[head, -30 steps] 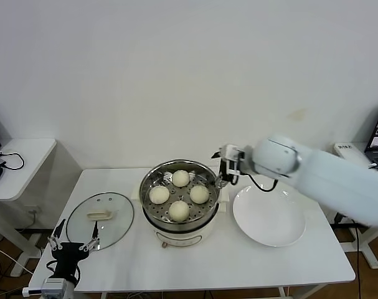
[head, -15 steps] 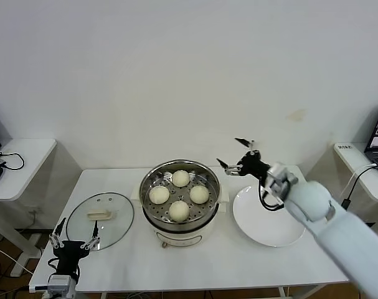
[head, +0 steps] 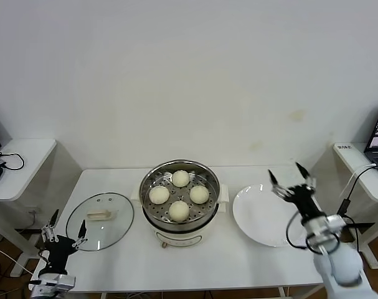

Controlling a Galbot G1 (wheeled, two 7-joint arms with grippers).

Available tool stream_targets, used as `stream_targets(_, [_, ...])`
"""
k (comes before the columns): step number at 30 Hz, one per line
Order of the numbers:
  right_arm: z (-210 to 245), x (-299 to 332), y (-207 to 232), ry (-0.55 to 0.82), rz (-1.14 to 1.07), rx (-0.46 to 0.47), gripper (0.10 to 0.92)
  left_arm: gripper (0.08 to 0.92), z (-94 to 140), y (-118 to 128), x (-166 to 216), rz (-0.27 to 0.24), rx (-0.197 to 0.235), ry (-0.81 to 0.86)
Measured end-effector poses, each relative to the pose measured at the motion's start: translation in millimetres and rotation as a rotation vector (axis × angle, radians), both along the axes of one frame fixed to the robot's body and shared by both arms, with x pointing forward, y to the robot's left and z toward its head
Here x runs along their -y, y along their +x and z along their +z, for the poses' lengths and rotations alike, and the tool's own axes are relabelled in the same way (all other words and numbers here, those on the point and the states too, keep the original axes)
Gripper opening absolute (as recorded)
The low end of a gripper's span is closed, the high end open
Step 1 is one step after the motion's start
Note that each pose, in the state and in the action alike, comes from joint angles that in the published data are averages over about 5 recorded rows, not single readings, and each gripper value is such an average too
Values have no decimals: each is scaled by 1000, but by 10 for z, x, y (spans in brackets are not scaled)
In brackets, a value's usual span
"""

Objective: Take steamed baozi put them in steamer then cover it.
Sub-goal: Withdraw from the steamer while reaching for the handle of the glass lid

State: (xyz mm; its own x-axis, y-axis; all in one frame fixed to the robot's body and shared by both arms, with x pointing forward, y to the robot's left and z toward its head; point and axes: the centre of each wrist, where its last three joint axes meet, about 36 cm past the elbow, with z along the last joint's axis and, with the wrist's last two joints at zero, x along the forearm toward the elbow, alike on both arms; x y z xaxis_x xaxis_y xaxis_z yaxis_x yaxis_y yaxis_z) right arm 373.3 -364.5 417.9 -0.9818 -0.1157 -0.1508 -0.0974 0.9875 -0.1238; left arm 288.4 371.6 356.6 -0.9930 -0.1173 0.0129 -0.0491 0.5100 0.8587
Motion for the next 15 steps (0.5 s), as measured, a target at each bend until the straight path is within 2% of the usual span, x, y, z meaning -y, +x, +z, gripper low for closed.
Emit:
stream_targets(8, [-279, 188, -496, 22, -134, -39, 823, 823, -268, 76, -276, -105, -62, 309])
stream_targets(15, [-414, 225, -785, 27, -196, -70, 823, 823, -452, 236, -416, -177, -111, 451])
